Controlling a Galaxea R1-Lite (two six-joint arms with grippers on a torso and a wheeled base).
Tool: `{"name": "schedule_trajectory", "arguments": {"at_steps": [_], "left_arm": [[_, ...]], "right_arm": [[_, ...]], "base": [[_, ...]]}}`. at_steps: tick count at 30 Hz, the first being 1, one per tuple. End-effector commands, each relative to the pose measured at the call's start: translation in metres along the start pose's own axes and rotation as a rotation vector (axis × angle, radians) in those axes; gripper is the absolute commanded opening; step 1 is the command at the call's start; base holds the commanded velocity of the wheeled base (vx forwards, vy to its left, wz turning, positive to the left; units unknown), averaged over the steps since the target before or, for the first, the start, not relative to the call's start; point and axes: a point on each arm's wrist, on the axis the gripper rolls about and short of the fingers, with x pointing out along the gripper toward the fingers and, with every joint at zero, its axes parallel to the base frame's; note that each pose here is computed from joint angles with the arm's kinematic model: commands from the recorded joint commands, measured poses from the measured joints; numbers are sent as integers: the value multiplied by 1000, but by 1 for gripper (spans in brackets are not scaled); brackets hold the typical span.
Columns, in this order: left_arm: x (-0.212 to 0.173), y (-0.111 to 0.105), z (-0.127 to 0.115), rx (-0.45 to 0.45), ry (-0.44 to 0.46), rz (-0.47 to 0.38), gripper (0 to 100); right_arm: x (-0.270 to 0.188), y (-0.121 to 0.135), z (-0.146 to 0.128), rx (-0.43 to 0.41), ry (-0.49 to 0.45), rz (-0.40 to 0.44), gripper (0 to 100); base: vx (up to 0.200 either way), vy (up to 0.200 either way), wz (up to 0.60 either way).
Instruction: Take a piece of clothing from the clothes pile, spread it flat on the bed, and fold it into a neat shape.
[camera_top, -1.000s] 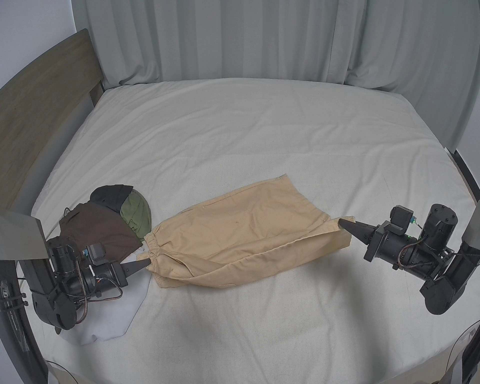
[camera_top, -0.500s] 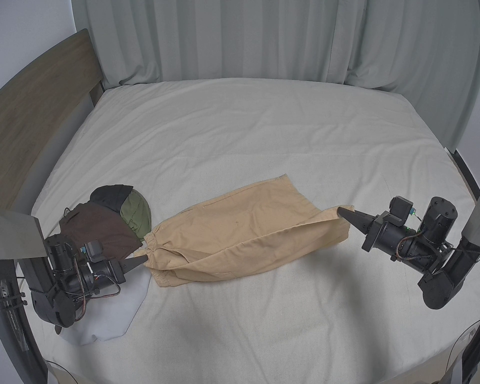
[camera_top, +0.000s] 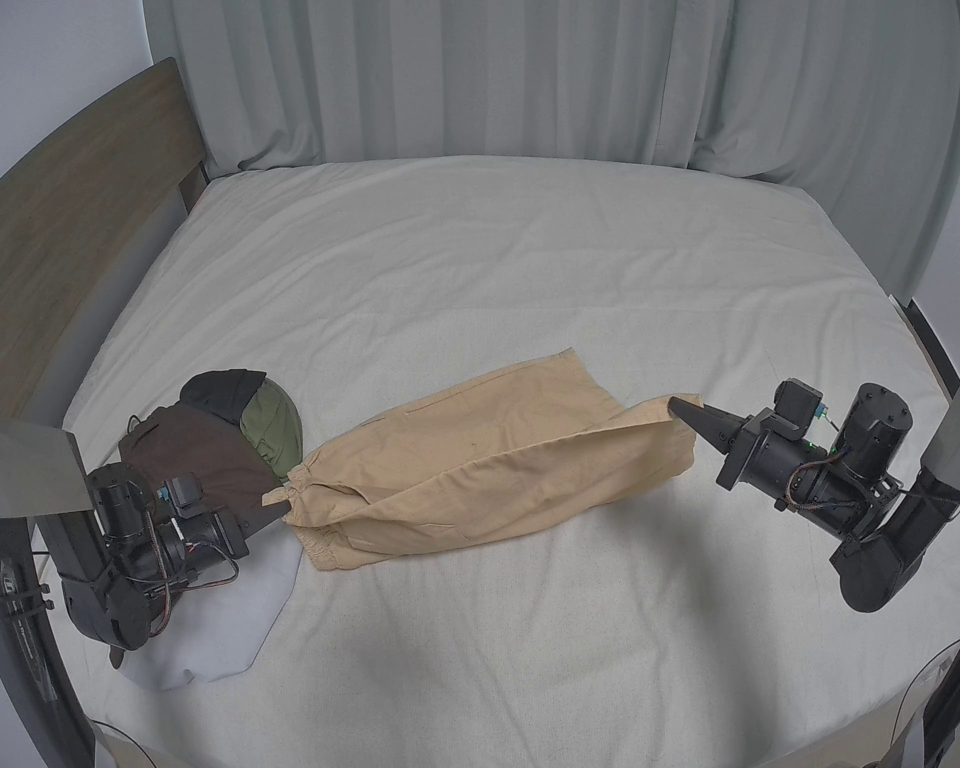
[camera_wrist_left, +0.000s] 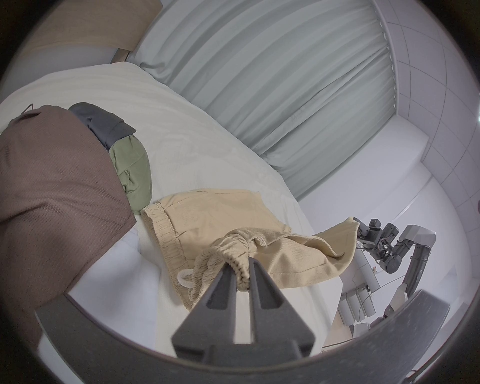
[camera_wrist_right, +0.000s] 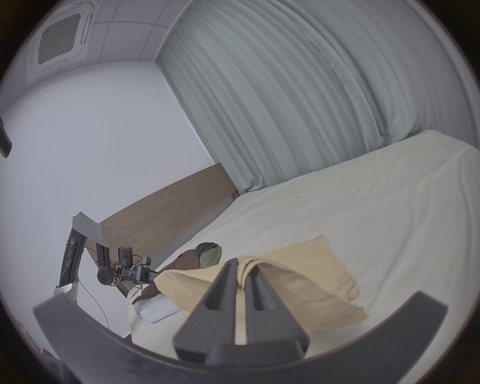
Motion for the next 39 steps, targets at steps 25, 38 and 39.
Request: {"name": "schedule_trajectory", "arguments": {"at_steps": [25,38,39], "left_arm": [[10,3,8,-26,-37,10,0],[27,7,7,-52,-73,62,0],[28,7,6,-53,-72,63,0]], "right_arm": [[66,-47,-5,45,-109,-13,0],[90,-69,-4,9,-173,-10,0],[91,-71,-4,8,-173,-11,0]], "base": [[0,0,0],[0,0,0],[0,0,0]]}}
